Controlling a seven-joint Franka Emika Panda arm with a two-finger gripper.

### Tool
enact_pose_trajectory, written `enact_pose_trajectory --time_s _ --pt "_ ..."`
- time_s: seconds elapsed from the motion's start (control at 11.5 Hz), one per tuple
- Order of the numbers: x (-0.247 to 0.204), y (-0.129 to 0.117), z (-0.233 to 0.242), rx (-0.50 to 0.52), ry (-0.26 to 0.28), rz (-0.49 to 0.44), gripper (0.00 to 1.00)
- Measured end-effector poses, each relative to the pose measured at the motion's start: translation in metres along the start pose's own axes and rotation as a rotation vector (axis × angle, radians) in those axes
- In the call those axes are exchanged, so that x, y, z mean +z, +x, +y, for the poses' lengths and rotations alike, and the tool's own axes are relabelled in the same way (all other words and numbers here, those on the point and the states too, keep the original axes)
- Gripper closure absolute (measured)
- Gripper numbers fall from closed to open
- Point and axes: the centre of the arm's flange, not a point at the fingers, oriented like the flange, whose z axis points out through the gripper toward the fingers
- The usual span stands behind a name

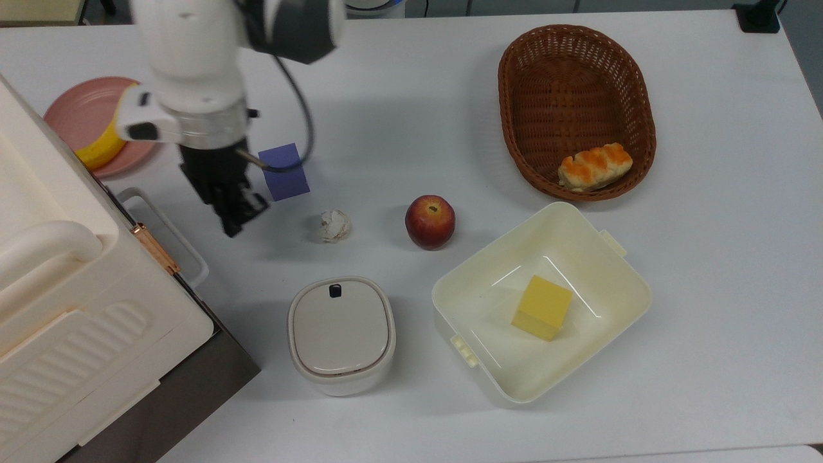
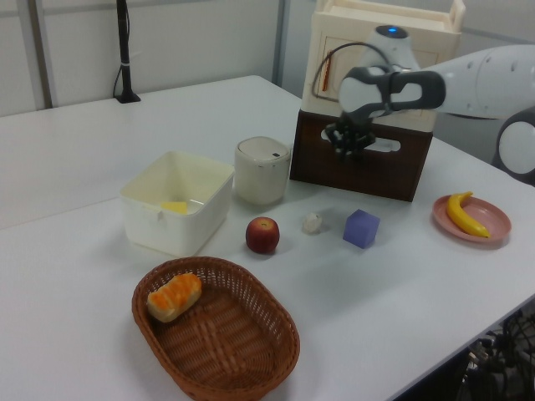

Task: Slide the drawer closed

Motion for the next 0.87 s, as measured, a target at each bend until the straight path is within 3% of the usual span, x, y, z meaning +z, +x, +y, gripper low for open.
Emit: enact_pose_trajectory --time_s 0.44,0.87 --pt "-0.024 -0.044 -0.079 -0.179 0.030 0.007 0.94" --pt "-0.151 -0.079 -0.065 -0.442 -0.021 -0.108 0.91"
